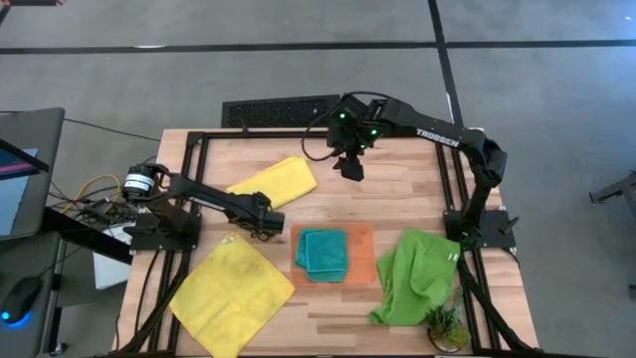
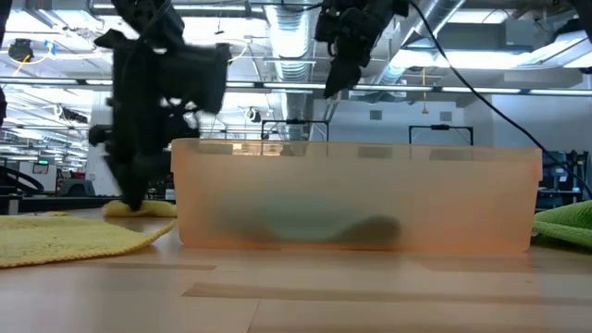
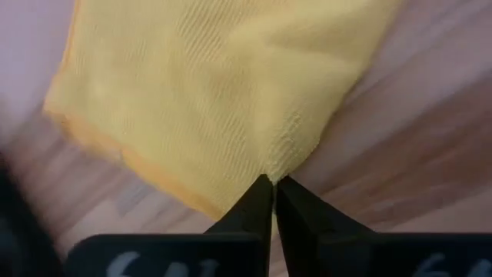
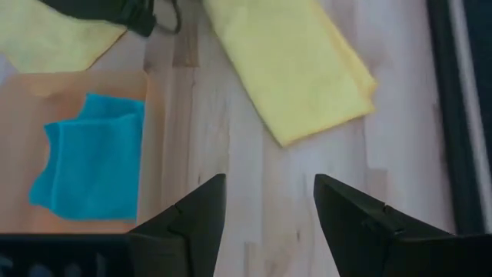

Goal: Fold microfiber towels
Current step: Fold the top yellow towel

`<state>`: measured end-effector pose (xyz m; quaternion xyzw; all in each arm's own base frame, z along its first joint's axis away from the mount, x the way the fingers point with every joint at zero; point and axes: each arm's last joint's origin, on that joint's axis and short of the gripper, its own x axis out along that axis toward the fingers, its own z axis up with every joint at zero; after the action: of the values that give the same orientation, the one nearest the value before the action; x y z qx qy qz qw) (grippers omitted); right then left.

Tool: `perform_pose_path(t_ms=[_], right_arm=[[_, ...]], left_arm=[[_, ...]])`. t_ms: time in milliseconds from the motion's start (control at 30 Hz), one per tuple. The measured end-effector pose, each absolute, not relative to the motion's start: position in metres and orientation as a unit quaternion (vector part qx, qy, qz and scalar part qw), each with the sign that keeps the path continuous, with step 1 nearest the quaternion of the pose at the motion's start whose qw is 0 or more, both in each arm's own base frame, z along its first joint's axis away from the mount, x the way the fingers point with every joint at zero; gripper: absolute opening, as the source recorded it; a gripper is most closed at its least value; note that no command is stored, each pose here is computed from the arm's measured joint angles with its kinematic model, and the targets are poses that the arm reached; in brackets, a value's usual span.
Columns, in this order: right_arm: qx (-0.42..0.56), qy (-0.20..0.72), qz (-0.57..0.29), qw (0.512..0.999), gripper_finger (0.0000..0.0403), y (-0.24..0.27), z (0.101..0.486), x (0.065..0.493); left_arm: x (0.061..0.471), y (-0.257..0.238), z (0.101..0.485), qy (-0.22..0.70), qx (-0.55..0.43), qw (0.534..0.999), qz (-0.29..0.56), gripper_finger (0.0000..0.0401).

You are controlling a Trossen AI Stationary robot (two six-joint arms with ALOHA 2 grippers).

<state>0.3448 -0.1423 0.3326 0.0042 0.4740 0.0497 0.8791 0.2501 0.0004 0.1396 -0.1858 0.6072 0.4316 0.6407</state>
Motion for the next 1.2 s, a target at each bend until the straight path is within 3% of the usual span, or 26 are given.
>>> perform_pose_path(t_ms=[400,867,1200], right_arm=[[-0.014,0.440,0.020,0.898,0.0221,-0.142,0.364,0.322],[-0.013,0.439,0.016,0.898,0.0221,-0.144,0.366,0.319],[-0.013,0.439,0.016,0.898,0.0221,-0.144,0.365,0.319]], left_arm=[[0.271,0.023,0.164,0.615,-0.166,0.668,0.384,0.0001],[0.284,0.065,0.177,0.607,-0.137,0.709,0.332,0.0000],[0.292,0.106,0.181,0.545,-0.150,0.763,0.314,0.0000]])
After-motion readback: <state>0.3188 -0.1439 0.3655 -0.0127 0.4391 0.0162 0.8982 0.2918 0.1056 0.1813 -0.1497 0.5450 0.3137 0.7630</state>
